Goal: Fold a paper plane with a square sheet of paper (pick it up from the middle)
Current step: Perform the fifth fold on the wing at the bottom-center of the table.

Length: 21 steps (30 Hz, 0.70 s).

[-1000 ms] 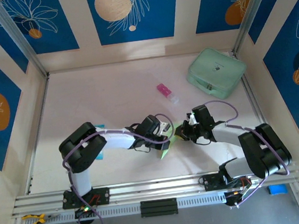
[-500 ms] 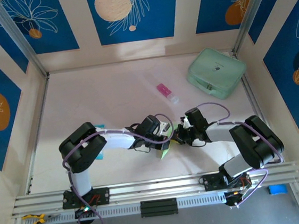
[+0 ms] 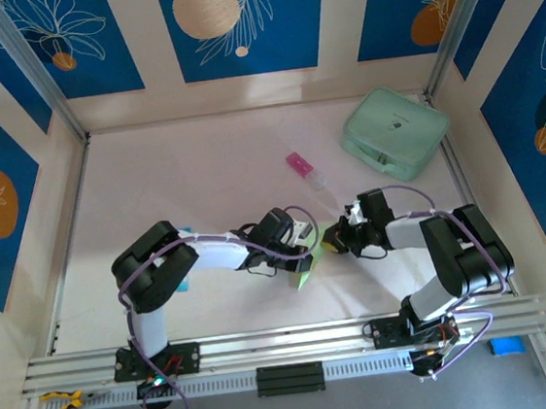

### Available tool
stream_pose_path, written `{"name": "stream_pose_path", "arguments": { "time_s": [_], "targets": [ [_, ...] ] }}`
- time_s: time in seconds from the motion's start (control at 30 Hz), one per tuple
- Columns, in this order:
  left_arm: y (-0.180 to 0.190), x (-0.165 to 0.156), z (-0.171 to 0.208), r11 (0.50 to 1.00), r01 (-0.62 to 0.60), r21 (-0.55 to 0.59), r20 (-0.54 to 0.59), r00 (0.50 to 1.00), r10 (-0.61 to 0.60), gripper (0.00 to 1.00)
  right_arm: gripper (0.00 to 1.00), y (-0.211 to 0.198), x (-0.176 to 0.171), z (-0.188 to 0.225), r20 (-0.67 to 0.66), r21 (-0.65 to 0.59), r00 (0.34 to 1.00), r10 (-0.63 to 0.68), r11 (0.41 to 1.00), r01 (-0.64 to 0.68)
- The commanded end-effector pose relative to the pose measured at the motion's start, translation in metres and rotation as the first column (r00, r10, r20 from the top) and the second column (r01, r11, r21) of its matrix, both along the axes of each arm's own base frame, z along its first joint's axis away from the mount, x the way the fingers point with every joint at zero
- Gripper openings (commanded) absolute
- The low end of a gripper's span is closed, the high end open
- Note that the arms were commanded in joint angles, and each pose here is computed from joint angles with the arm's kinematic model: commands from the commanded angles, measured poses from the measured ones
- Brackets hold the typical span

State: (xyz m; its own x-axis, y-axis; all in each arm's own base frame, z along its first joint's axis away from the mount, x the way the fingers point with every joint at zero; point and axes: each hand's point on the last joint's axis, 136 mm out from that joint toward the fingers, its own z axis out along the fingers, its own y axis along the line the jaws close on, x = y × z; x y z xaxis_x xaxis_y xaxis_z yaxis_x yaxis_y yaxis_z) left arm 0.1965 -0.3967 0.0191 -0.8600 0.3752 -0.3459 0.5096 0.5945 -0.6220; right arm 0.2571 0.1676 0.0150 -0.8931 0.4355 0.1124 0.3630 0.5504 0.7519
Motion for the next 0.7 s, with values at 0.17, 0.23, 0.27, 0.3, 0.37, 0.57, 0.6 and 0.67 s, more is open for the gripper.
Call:
{"name": "stream_pose_path", "arguments": {
  "time_s": [0.17,0.23,0.27,0.3,0.37,0.57,0.6,0.67],
  "targets": [
    [0.051,-0.032,-0.066,0.966,0.007,0.257,-0.154,0.987,0.033,0.0,0.1,-0.041,0.035,-0.01,0.03,-0.145,0.992,-0.123,0.981,0.126],
    [0.05,-0.032,-0.066,0.967,0.006,0.256,-0.154,0.988,0.034,0.0,0.1,-0.043,0.039,-0.01,0.008,-0.175,0.989,-0.147,0.974,0.146],
    [0.05,-0.031,-0.066,0.967,0.006,0.256,-0.153,0.988,0.034,0.0,0.1,-0.044,0.04,-0.01,0.001,-0.184,0.988,-0.157,0.971,0.154],
    [0.051,-0.032,-0.066,0.966,0.006,0.257,-0.155,0.987,0.035,0.0,0.1,-0.045,0.042,-0.011,-0.004,-0.191,0.986,-0.166,0.968,0.162],
    [0.051,-0.032,-0.066,0.966,0.005,0.258,-0.154,0.987,0.036,0.0,0.1,-0.046,0.044,-0.012,-0.008,-0.198,0.982,-0.186,0.963,0.181],
    [0.055,-0.033,-0.063,0.966,0.0,0.26,-0.149,0.988,0.04,0.0,0.1,-0.052,0.052,-0.01,0.054,-0.188,0.972,-0.229,0.954,0.235],
    [0.055,-0.032,-0.063,0.965,-0.005,0.261,-0.146,0.988,0.044,0.0,0.1,-0.052,0.053,-0.009,0.057,-0.179,0.971,-0.232,0.954,0.239],
    [0.057,-0.032,-0.062,0.965,-0.009,0.263,-0.143,0.989,0.048,0.0,0.11,-0.051,0.054,-0.003,0.087,-0.166,0.972,-0.22,0.958,0.232]
  ]
}}
